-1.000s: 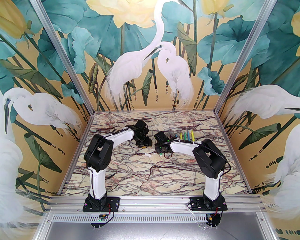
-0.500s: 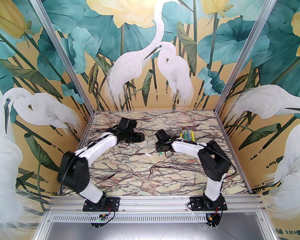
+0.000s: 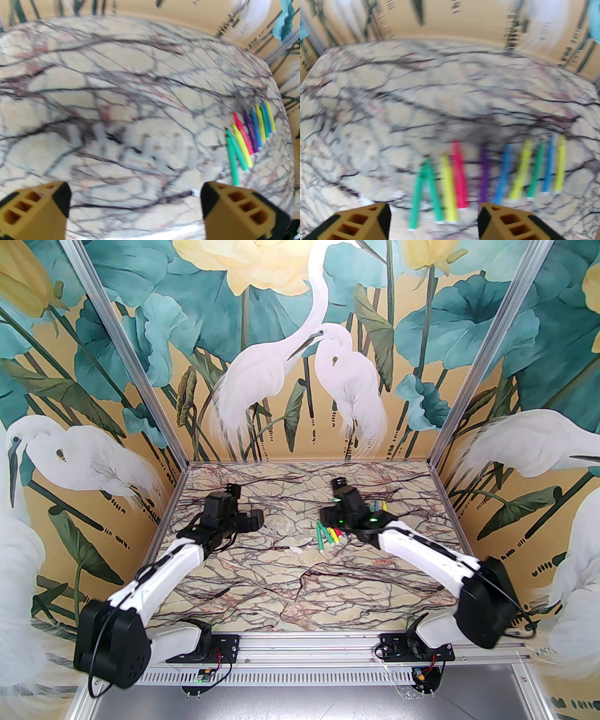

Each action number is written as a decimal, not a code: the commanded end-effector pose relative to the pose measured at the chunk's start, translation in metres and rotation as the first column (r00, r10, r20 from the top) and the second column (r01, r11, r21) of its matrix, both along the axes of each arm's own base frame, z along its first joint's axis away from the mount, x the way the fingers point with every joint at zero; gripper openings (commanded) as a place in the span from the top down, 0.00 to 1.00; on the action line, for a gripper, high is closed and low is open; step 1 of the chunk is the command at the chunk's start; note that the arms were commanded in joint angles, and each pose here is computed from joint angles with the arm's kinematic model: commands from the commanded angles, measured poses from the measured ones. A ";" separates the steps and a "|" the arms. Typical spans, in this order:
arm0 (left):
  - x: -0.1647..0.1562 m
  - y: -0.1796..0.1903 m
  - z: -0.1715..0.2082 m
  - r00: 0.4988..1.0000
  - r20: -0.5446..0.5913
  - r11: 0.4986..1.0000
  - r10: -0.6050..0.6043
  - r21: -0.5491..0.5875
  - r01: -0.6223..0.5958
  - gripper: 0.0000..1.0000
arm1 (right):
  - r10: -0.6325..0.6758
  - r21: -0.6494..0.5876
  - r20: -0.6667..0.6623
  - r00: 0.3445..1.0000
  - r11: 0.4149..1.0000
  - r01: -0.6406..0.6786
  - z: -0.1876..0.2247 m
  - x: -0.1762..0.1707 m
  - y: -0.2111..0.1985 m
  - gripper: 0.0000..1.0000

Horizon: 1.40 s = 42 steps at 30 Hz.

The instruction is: Open the pen caps

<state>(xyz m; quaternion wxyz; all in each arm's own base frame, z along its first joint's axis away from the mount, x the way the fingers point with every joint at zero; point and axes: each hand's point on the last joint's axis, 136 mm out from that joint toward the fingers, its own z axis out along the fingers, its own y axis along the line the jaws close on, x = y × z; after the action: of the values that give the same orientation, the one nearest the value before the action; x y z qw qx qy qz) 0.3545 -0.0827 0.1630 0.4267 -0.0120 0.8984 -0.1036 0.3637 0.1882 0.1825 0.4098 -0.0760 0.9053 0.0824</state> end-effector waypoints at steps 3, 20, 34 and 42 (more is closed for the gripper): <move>0.013 0.044 0.018 0.972 0.184 0.986 0.144 0.058 -0.157 0.00 | -0.141 -0.045 0.133 0.981 0.988 0.148 0.016 0.001 -0.074 0.04; 0.031 0.084 -0.018 0.878 0.446 0.967 0.174 0.093 -0.239 0.00 | -0.528 0.081 0.462 0.713 0.825 0.559 -0.017 -0.012 -0.248 0.01; 0.045 0.090 -0.043 0.866 0.467 0.959 0.178 0.117 -0.260 0.00 | -0.398 0.080 0.486 0.778 0.907 0.414 -0.067 0.025 -0.227 0.01; 0.050 0.100 -0.047 0.881 0.430 0.967 0.198 0.062 -0.248 0.00 | -0.403 0.049 0.436 0.805 0.903 0.426 -0.072 0.032 -0.227 0.01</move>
<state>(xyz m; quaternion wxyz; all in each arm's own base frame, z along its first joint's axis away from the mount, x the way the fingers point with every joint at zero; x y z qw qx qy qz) 0.4024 0.0237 0.1176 0.6249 -0.0720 0.7772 0.0197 0.3897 -0.0416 0.0998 0.5946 0.1042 0.7954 -0.0545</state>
